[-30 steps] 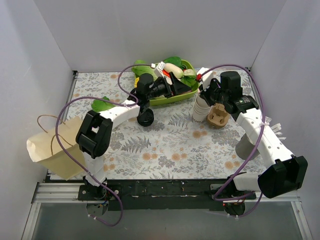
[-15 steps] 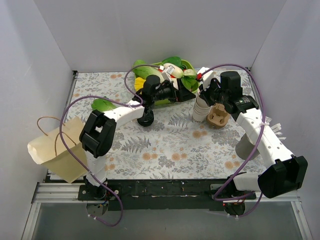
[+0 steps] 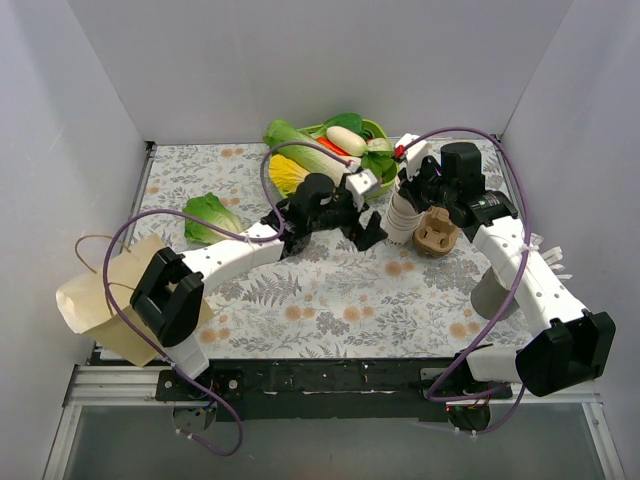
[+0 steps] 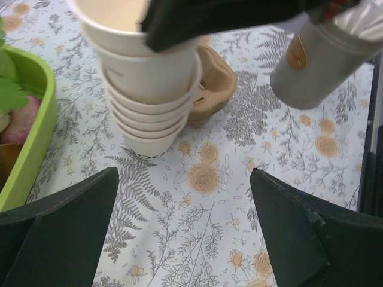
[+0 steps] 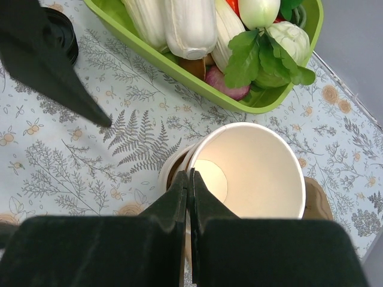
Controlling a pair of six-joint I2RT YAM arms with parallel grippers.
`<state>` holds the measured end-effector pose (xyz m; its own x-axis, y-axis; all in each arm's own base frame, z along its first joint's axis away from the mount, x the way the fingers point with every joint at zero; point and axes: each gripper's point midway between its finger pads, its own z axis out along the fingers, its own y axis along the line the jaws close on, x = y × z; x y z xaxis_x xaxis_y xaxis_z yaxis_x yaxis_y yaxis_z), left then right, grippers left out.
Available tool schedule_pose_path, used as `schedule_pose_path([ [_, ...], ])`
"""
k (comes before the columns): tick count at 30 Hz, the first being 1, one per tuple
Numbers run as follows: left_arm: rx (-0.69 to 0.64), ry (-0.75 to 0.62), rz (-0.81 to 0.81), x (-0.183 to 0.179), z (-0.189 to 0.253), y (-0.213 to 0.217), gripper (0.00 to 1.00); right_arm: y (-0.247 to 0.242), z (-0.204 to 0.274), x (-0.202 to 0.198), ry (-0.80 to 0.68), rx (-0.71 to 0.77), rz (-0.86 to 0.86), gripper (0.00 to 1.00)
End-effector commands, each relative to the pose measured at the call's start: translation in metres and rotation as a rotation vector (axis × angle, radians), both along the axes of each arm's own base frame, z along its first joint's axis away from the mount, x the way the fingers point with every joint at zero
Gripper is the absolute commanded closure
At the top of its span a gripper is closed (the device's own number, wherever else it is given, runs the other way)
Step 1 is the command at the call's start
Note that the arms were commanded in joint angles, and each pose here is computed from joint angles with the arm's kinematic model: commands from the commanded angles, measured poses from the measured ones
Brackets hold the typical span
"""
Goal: Pack the takeout coffee
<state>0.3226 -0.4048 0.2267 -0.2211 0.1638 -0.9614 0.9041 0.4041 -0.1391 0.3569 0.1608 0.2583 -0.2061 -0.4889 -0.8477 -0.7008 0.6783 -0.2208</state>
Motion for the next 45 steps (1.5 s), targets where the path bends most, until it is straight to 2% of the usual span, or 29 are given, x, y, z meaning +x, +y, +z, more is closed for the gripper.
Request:
schedule_pose_path([
  [1, 0.147, -0.18, -0.013, -0.01, -0.005, -0.001, 0.07, 0.001, 0.028, 0.007, -0.063, 0.038, -0.009, 0.99],
  [3, 0.151, -0.116, 0.006, -0.008, -0.018, -0.004, 0.07, 0.0, 0.028, 0.007, -0.07, 0.03, -0.007, 0.99],
  [6, 0.112, -0.01, 0.132, 0.009, -0.02, -0.007, 0.07, -0.003, 0.026, 0.008, -0.066, 0.018, -0.023, 0.99],
  [7, 0.054, 0.09, 0.182, 0.012, -0.016, -0.009, 0.07, -0.004, 0.026, 0.007, -0.063, 0.016, -0.028, 0.99],
  [10, -0.06, 0.189, 0.232, 0.019, -0.004, -0.017, 0.07, -0.005, 0.025, 0.006, -0.057, 0.015, -0.034, 0.99],
  [13, -0.15, 0.264, 0.287, 0.042, 0.004, -0.012, 0.07, -0.006, 0.025, 0.003, -0.058, 0.016, -0.034, 0.99],
  [14, -0.198, 0.334, 0.308, 0.045, 0.006, -0.011, 0.07, -0.006, 0.024, 0.002, -0.054, 0.014, -0.034, 0.99],
  [17, -0.286, 0.437, 0.292, 0.053, 0.013, -0.008, 0.07, -0.006, 0.024, 0.002, -0.051, 0.014, -0.032, 0.99],
  [20, -0.4, 0.432, 0.206, 0.046, 0.034, -0.01, 0.06, -0.006, 0.021, 0.001, -0.039, 0.013, -0.032, 0.99],
  [24, -0.44, 0.494, 0.124, 0.033, 0.036, -0.017, 0.04, -0.005, 0.02, 0.001, -0.033, 0.019, -0.031, 0.99],
  [40, -0.491, 0.643, 0.192, 0.067, 0.012, -0.032, 0.03, -0.003, 0.019, 0.0, -0.017, 0.025, -0.021, 0.99],
  [45, -0.52, 0.668, 0.172, 0.067, 0.013, -0.033, 0.03, -0.003, 0.017, 0.0, -0.013, 0.023, -0.022, 0.99],
])
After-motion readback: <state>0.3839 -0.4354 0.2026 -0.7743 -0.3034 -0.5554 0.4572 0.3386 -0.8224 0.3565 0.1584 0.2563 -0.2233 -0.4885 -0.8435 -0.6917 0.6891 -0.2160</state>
